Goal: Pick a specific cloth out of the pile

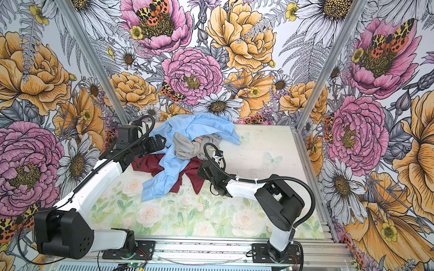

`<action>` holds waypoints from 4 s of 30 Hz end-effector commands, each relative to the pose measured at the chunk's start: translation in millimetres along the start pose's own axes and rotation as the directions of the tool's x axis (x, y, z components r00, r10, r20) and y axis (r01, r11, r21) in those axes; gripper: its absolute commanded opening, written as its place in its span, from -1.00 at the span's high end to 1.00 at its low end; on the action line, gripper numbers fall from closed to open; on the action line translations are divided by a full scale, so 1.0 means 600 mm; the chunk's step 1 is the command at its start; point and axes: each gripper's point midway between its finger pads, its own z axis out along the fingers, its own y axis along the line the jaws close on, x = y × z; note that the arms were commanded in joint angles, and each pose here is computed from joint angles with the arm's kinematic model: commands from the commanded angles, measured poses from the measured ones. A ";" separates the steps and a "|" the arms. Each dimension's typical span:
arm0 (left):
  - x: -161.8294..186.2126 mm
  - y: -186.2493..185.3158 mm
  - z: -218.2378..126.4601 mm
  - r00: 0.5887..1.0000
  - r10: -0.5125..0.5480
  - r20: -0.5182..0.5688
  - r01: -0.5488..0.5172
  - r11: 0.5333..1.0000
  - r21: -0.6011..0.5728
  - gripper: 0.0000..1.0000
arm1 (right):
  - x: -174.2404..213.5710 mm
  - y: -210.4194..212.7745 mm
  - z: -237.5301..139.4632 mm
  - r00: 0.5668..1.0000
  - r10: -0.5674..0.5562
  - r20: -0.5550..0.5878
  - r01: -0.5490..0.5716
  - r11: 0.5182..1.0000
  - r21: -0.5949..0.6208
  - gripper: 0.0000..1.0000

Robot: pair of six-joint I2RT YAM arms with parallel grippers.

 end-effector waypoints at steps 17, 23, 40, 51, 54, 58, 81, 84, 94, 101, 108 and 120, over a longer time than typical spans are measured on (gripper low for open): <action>-0.012 -0.006 -0.033 0.997 -0.025 0.075 0.024 1.000 0.012 -0.95 | 0.056 0.043 0.077 0.928 0.344 -0.144 -0.352 0.936 -0.030 -0.78; -0.014 0.007 -0.037 0.996 -0.020 0.085 0.023 0.999 -0.031 -0.95 | 0.068 0.033 0.097 0.888 0.437 -0.143 -0.438 0.899 0.025 -0.76; -0.008 -0.002 -0.033 0.997 -0.031 0.069 0.031 0.999 -0.007 -0.92 | 0.118 0.003 0.161 0.831 0.538 -0.141 -0.518 0.841 0.156 -0.10; 0.001 -0.007 -0.026 0.998 -0.024 0.051 0.024 1.000 -0.002 -0.92 | 0.098 -0.016 0.171 0.846 0.525 -0.092 -0.509 0.847 0.152 0.19; 0.003 -0.006 -0.024 0.999 -0.020 0.049 0.020 1.000 -0.008 -0.92 | 0.061 0.003 0.168 0.881 0.469 -0.066 -0.461 0.881 0.107 0.59; 0.004 -0.005 -0.022 0.999 -0.017 0.048 0.018 1.000 -0.011 -0.92 | -0.006 0.045 0.139 0.932 0.361 0.010 -0.361 0.932 0.031 0.96; -0.021 0.034 -0.038 0.993 -0.067 0.100 0.074 0.995 -0.064 -0.90 | -0.374 0.393 -0.140 0.905 0.055 0.421 0.158 0.876 -0.455 1.00; -0.028 0.045 -0.041 0.990 -0.082 0.112 0.090 0.993 -0.071 -0.90 | -0.406 0.435 -0.158 0.890 0.041 0.453 0.208 0.849 -0.485 1.00; -0.042 0.074 -0.049 0.983 -0.122 0.138 0.136 0.986 -0.093 -0.89 | -0.531 0.476 -0.237 0.805 0.038 0.592 0.320 0.813 -0.487 1.00; -0.021 0.033 -0.034 0.993 -0.077 0.094 0.081 0.996 -0.041 -0.88 | -0.558 0.410 -0.273 0.788 0.000 0.615 0.316 0.858 -0.405 1.00; 0.029 -0.089 -0.033 0.983 0.146 0.107 -0.159 0.979 0.125 -0.96 | -0.567 0.334 -0.309 0.791 0.037 0.610 0.256 0.886 -0.387 1.00; 0.094 -0.226 0.057 0.941 0.199 0.274 -0.287 0.897 0.335 -0.98 | -0.541 0.292 -0.384 0.793 0.112 0.599 0.233 0.853 -0.467 1.00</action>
